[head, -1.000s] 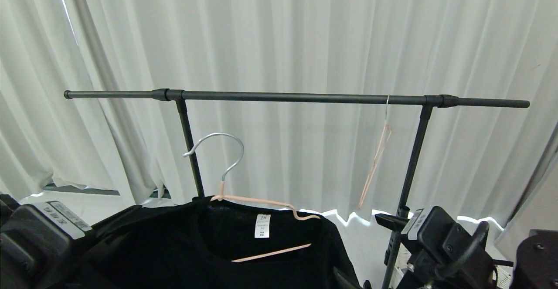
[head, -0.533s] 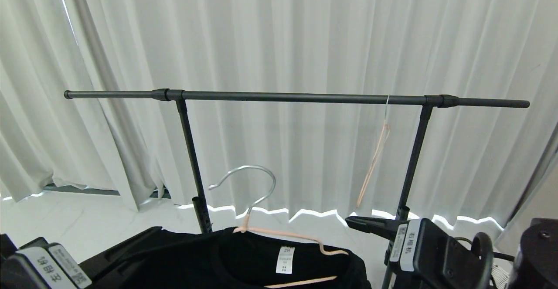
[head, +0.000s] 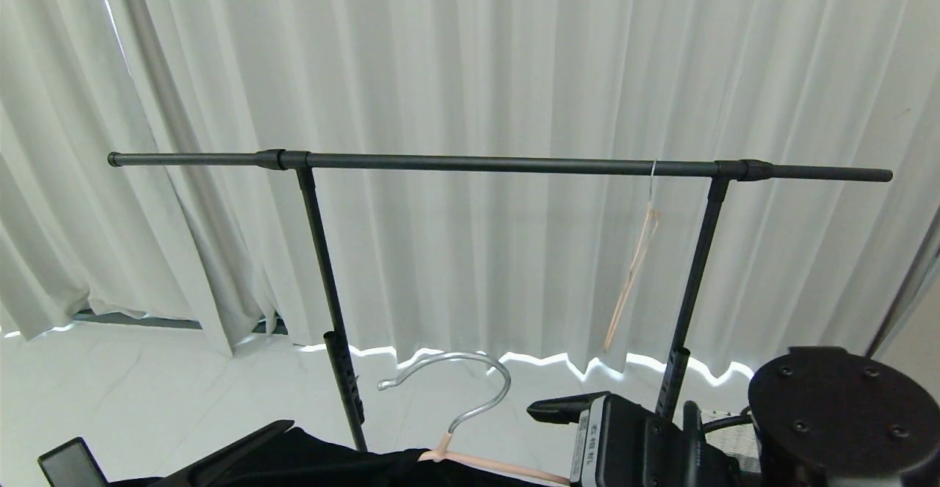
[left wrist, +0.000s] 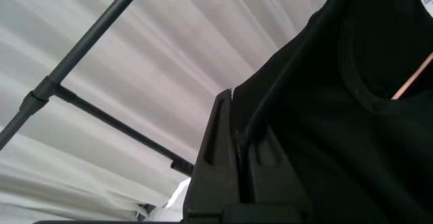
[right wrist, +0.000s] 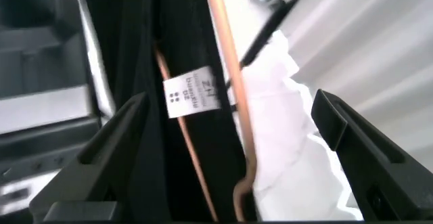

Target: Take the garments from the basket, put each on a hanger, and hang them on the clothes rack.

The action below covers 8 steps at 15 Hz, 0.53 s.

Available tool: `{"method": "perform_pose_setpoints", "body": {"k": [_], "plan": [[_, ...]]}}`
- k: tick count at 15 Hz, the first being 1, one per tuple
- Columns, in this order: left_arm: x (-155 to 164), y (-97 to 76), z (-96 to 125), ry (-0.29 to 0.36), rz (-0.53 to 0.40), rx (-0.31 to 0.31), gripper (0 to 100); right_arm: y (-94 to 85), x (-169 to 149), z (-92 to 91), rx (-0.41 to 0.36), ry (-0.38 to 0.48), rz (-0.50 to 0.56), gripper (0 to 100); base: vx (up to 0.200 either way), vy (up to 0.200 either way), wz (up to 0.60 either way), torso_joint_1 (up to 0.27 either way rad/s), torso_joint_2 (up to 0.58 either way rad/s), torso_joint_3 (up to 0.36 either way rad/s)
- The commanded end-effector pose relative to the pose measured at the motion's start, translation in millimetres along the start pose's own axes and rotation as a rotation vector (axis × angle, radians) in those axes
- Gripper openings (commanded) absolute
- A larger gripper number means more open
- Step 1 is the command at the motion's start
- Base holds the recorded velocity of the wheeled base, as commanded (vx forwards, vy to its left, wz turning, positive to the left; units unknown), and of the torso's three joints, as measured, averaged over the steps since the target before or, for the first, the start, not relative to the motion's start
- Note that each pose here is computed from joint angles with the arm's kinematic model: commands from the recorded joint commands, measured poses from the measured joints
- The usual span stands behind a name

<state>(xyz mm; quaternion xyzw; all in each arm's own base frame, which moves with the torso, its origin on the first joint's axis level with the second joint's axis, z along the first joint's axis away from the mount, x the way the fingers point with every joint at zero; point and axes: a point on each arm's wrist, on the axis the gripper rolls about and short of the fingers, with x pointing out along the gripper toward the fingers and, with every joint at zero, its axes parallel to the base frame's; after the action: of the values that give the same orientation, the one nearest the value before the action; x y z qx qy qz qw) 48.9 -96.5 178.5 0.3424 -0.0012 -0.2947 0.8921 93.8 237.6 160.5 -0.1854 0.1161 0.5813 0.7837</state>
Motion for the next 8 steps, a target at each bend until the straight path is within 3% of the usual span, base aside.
{"method": "perform_pose_setpoints", "body": {"k": [1,8], "plan": [[-0.4,-0.5,0.4,-0.004,-0.004,0.002,0,0.0,2.8,2.3,0.002,0.017,0.033,100,0.0,0.0,0.0,0.0,0.0,0.0],[-0.8,2.6,5.5,-0.037,0.013,-0.026,0,-2.1,7.9,-0.2,0.009,0.051,0.034,100,0.0,0.0,0.0,0.0,0.0,0.0]]}}
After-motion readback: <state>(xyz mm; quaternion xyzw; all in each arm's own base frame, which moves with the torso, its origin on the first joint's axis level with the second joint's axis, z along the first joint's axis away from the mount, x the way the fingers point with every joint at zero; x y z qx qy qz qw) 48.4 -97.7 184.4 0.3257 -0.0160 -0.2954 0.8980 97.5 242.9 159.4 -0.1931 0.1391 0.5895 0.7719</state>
